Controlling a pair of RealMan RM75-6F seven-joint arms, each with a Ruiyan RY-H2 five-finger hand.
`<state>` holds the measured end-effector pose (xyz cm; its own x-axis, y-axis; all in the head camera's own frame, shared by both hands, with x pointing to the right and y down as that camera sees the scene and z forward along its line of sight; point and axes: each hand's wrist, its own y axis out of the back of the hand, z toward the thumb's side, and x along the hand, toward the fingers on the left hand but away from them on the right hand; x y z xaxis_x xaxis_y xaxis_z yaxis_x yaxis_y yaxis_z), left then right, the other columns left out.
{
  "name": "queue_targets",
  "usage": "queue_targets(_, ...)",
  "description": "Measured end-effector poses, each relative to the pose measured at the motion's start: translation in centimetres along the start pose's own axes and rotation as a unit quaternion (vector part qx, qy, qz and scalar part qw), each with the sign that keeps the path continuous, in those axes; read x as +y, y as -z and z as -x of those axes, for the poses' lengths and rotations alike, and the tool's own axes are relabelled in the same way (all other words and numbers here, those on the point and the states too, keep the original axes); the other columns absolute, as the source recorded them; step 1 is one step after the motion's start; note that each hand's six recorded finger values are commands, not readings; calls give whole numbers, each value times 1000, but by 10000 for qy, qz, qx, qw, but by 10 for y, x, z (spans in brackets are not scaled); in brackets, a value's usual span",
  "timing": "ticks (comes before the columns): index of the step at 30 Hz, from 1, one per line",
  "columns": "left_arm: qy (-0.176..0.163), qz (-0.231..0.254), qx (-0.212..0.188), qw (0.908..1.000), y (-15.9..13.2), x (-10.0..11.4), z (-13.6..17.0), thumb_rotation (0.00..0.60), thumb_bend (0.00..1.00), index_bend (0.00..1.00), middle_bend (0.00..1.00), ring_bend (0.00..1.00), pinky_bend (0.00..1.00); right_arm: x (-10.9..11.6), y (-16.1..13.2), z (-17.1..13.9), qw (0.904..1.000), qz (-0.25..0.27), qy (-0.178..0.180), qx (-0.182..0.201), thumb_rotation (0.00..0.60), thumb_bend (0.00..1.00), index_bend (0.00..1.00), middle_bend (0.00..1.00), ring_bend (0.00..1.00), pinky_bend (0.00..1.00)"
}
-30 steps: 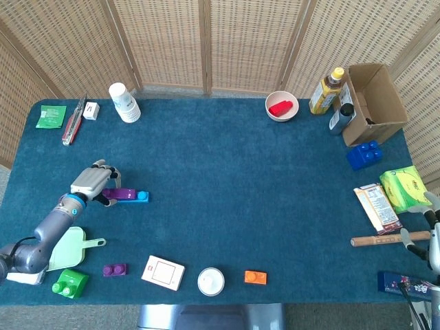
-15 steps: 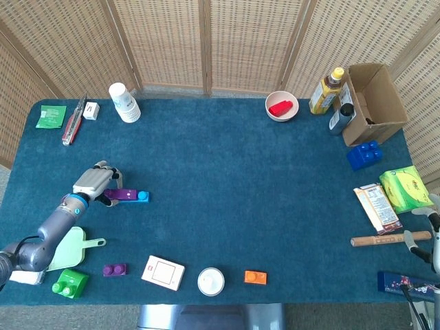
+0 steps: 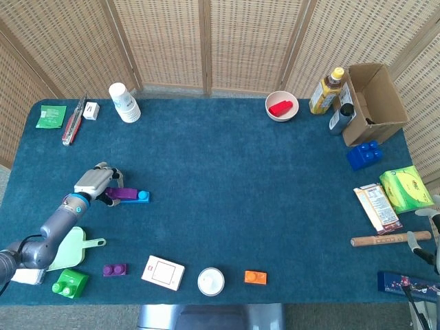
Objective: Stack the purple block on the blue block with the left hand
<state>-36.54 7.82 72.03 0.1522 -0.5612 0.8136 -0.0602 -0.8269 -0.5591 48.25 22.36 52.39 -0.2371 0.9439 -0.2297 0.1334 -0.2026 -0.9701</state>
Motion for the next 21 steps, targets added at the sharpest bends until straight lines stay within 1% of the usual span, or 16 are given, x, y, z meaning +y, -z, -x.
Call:
queue_targets(2, 0, -11, -9, 10000, 0, -1, 0, 600, 361, 556, 258, 187, 0, 0, 0, 0, 10000, 1, 5, -2, 600, 285, 369, 177, 0, 65)
queue_targets(4, 20, -17, -25, 10000, 0, -1, 0, 600, 361, 512, 240, 173, 0, 0, 0, -1, 10000, 3, 4, -3, 600, 286, 370, 177, 0, 66)
queue_targets(12, 29, -21, -141, 9999, -4, 1, 4, 600, 360, 170, 91, 17, 0, 1, 0, -1, 10000, 6, 17, -4, 600, 287, 369, 177, 0, 65)
queue_targets(15, 15, -1, -175, 9998, -5, 2, 5, 600, 360, 56, 39, 0, 0, 1, 0, -1, 10000, 9, 29, -4, 600, 287, 369, 177, 0, 65)
queue_targets(17, -13, 18, -199, 9998, -6, 3, 6, 600, 360, 17, 19, 0, 0, 2, 0, -1, 10000, 12, 45, -8, 600, 287, 369, 177, 0, 65)
queue_targets(21, -142, 138, -278, 9994, -8, 9, 10, 590, 359, 4, 9, 0, 0, 3, 0, -1, 10000, 21, 58, -8, 600, 287, 369, 177, 0, 66)
